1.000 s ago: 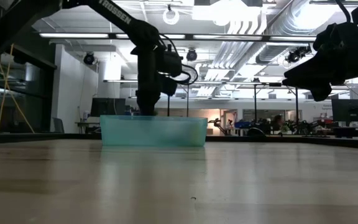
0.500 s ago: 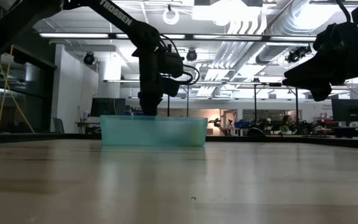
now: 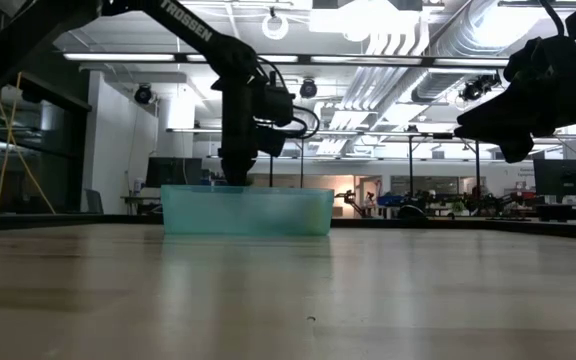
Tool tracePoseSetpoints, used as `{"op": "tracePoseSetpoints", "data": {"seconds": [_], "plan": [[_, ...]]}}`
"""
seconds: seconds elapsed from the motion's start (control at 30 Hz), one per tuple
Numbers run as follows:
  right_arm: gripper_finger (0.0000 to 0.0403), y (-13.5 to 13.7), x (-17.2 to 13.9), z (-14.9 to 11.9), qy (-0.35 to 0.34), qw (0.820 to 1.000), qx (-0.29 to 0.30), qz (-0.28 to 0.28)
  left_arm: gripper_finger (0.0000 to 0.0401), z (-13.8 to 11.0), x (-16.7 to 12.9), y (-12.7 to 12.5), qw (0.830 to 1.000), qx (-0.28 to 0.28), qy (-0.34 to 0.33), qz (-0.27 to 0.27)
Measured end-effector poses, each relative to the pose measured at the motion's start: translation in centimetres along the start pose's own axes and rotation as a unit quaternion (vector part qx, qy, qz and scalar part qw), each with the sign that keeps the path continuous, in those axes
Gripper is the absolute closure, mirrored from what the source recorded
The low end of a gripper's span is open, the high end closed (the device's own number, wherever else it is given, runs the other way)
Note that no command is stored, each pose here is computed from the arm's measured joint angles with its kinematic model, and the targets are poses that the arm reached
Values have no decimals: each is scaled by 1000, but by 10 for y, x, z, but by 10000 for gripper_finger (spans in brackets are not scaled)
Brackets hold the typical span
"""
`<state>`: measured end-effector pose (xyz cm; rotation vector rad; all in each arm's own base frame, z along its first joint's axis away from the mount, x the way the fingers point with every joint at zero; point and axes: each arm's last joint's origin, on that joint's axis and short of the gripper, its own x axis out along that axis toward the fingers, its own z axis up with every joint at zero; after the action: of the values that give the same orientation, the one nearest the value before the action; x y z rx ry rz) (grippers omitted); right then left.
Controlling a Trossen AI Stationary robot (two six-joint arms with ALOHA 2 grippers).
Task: Pick and place pill bottles into a basket
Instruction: Put the blue pill bottle into the green bin
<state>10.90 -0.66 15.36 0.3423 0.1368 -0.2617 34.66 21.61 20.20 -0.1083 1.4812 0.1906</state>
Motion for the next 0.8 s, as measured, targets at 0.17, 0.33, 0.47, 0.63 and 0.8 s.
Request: {"op": "tracePoseSetpoints", "data": {"seconds": [0.17, 0.33, 0.47, 0.63, 0.8], "plan": [[277, 0, 0, 0, 0, 1000, 0, 0, 252, 0, 0, -1, 1000, 3, 0, -11], [277, 0, 0, 0, 0, 1000, 0, 0, 252, -1, 0, -1, 1000, 4, 1, -13], [277, 0, 0, 0, 0, 1000, 0, 0, 252, -1, 0, -1, 1000, 4, 0, -13], [277, 0, 0, 0, 0, 1000, 0, 0, 252, -1, 0, -1, 1000, 4, 0, -13], [277, 0, 0, 0, 0, 1000, 0, 0, 252, 0, 0, -1, 1000, 4, 0, -13]]}}
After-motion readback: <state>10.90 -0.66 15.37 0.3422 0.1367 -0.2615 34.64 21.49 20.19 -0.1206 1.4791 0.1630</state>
